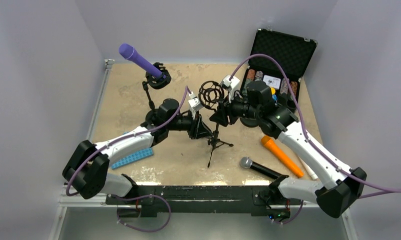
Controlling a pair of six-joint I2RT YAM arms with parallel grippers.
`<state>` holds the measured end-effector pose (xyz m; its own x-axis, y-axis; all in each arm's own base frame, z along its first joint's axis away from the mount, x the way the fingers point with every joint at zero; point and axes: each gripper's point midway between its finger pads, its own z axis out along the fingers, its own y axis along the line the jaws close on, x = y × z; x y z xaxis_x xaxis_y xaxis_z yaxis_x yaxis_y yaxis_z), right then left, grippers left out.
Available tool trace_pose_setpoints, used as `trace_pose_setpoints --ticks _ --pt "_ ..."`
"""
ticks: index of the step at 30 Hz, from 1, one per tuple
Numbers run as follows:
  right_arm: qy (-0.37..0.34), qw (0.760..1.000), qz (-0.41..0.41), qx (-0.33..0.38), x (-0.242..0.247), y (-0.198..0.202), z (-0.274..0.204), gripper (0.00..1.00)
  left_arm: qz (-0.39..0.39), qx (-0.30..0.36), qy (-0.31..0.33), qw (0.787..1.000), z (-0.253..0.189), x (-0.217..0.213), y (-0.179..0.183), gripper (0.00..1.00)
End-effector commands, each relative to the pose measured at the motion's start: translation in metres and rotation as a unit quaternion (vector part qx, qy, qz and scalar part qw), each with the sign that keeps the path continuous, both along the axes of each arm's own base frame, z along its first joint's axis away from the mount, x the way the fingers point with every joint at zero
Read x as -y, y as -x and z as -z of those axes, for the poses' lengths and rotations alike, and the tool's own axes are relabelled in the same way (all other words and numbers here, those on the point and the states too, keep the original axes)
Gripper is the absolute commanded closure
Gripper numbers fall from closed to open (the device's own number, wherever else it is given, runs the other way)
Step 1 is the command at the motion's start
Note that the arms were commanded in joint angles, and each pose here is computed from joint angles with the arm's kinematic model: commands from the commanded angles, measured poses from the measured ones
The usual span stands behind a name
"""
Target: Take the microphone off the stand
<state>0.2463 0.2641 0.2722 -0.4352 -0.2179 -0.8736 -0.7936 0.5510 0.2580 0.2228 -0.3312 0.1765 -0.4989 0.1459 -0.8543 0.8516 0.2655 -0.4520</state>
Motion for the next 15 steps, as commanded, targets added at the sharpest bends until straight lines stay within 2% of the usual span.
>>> trace_pose_setpoints --ticks 1,5,9,15 --pt "0.014 1.0 0.005 0.002 0.006 0.005 0.009 1.0 0.044 -0.056 0.04 0.997 -0.05 0.013 0.016 1.0" --pt "0.015 1.0 -0.001 0.007 0.009 0.01 0.008 1.0 0.044 -0.118 0.032 0.992 -0.066 0.015 0.02 1.0" --pt "0.014 1.0 -0.002 0.013 0.012 0.014 0.008 1.0 0.051 -0.158 0.061 0.984 -0.085 0.018 0.027 1.0" --pt "0.013 0.999 0.008 0.041 0.02 0.016 0.007 1.0 0.032 -0.249 0.069 0.966 -0.062 0.02 0.027 1.0"
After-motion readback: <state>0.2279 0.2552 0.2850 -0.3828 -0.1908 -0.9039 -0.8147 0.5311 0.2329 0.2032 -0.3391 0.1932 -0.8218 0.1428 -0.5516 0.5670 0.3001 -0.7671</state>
